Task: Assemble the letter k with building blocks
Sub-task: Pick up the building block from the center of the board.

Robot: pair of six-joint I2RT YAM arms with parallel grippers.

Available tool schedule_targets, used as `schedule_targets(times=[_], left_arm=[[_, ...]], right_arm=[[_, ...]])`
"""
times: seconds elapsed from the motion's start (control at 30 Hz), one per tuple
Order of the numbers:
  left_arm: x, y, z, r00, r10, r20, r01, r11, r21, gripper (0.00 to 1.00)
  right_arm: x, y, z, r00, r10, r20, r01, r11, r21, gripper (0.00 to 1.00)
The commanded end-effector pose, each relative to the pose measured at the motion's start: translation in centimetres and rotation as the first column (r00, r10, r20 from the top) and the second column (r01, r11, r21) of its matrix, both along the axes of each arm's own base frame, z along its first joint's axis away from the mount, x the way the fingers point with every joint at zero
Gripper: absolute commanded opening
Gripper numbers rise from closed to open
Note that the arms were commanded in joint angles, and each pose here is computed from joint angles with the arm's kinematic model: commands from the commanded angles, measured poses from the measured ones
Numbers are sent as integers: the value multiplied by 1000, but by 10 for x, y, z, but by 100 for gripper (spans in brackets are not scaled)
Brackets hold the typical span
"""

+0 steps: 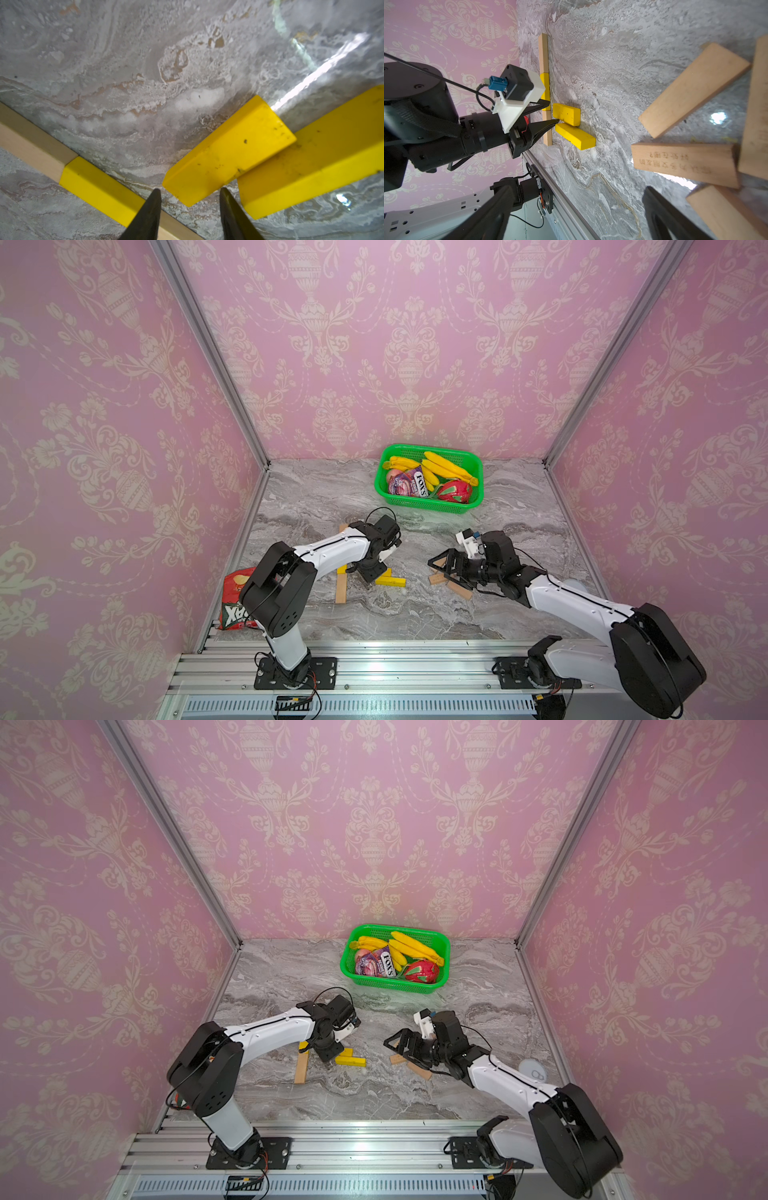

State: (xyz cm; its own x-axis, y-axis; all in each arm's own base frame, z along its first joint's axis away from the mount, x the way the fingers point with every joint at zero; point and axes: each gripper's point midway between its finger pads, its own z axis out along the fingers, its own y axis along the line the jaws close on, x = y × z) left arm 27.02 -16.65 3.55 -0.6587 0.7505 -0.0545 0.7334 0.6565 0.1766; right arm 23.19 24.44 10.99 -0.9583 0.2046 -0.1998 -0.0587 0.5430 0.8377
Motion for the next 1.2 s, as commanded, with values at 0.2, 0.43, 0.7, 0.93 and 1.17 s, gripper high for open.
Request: schedule_targets(times=[0.2, 0.43, 0.7, 0.93, 1.17], left_arm=[[-3, 1, -12, 998, -35, -46, 37, 998, 46, 53], [1, -3, -12, 998, -43, -40, 44, 998, 45, 53], [5, -15, -15, 995, -75, -60, 77, 996, 42, 54], [4, -22, -18, 992, -93, -84, 97, 995, 39, 56], [3, -25, -18, 992, -96, -86, 98, 995, 21, 55]], right_arm=[[-3, -3, -2, 1000, 7, 8, -7, 1000, -4, 100], [-1, -2, 1, 1000, 8, 14, -8, 1000, -3, 100], [0, -2, 2, 1000, 4, 14, -4, 1000, -5, 100], [0, -3, 5, 1000, 3, 19, -3, 1000, -6, 100], [1, -2, 5, 1000, 4, 18, -4, 1000, -8, 100]])
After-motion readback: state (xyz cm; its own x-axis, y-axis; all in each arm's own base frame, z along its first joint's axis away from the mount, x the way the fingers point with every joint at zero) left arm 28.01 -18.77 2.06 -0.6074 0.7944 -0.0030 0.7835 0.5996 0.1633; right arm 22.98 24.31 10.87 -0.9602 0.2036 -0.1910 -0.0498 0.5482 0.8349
